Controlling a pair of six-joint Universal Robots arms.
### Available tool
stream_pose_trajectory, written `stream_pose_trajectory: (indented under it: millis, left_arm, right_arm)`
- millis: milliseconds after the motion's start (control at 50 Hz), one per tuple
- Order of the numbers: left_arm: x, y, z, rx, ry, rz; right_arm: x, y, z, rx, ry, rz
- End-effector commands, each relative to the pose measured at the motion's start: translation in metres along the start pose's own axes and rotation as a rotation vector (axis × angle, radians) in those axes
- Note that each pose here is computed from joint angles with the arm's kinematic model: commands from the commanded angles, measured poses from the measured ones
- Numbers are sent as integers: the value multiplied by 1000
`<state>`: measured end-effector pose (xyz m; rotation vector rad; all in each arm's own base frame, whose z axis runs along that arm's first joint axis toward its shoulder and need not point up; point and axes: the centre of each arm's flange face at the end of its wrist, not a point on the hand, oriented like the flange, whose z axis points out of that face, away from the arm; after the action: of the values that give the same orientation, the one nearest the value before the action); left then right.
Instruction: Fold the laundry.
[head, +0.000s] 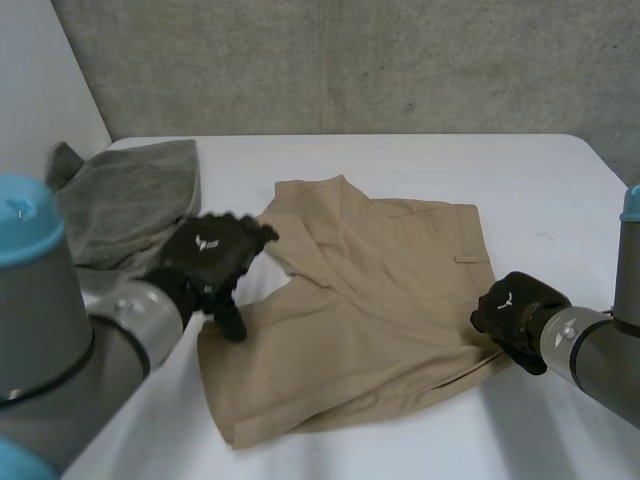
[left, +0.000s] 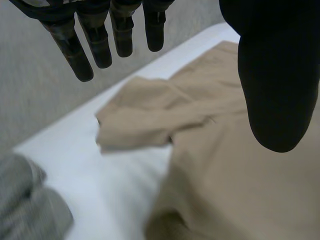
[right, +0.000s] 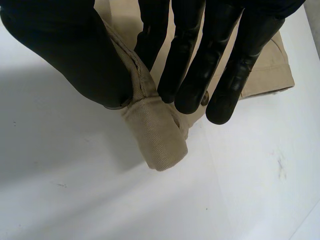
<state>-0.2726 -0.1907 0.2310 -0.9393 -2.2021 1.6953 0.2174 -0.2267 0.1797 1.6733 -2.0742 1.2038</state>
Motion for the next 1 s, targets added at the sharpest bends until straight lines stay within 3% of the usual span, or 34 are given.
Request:
stream_pose_trajectory:
  millis: [20,260,420,680,820,1000]
  left_arm:
    - [-14,-12,69,140,63,130]
    - [-29,16,159,203,161,191]
    - [-33,39,189,208,150,227]
    - [-35,63,210,184,147,224]
    - [-43,63,212,177,83,232]
    - [-51,61,194,131,-43,345]
  right_arm:
    - [-5,2,1,9,7,1]
    - [-12,6,2,7,3,2]
    - [-16,9,3,0,-4,3]
    - [-22,14,4,-3,-9,4]
    - [-24,14,3,-4,-13,4]
    - [-24,13,5,6,0,3]
